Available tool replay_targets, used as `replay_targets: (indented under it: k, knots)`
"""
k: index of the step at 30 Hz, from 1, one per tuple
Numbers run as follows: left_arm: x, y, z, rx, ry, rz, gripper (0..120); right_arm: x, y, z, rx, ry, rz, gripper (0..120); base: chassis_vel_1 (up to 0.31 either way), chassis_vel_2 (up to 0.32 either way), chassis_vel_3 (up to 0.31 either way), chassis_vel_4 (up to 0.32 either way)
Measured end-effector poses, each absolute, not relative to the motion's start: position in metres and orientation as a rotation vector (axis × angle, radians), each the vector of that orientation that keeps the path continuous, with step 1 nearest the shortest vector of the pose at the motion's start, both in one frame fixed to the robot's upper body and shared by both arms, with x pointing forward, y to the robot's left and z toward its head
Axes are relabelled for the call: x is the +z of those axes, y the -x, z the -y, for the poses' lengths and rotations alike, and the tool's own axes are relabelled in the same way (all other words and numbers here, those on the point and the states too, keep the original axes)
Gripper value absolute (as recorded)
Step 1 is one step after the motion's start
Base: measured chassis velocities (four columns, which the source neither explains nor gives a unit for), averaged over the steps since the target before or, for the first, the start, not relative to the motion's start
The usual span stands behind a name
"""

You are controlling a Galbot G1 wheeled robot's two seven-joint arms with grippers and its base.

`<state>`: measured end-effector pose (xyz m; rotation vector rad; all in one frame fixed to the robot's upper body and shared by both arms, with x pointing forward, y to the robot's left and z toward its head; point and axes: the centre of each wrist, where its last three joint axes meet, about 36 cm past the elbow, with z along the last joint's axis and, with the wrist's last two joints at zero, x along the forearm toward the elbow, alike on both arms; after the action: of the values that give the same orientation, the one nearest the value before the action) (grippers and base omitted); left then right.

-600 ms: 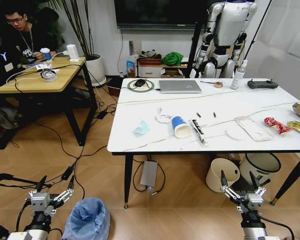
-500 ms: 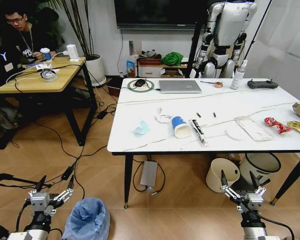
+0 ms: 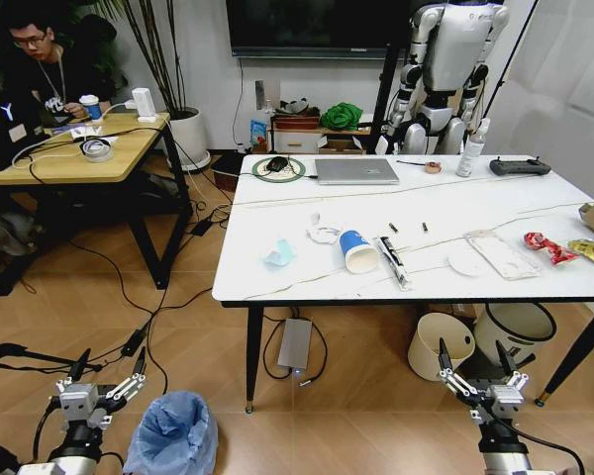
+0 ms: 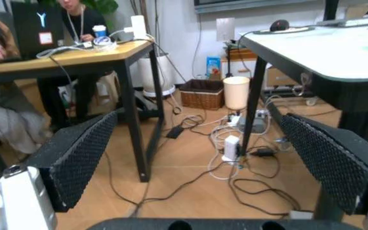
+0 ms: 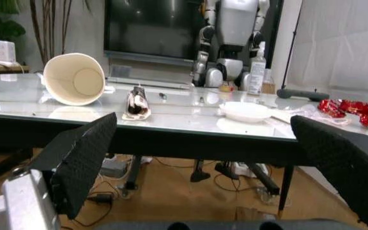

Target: Pick up the trash bin and place the trash from the table into it.

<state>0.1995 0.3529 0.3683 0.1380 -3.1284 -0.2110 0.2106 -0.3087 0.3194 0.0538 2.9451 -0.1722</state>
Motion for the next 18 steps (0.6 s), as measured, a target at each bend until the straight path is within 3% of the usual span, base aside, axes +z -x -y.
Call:
replay_targets:
  k: [7, 18]
  knots:
    - [0.3687, -0.2003, -0.3507, -0.326, -0.229, 3.121, 100, 0.3200, -0.2129, 0.3065, -0.161, -0.048, -2.944, 100, 0.000, 0.000, 0.000, 0.000]
    - [0.3675, -0.1997, -0.3462, -0.250, -0.246, 3.122, 100, 0.3213, -0.2103, 0.3070, -0.165, -0.047, -2.950, 100, 0.000, 0.000, 0.000, 0.000]
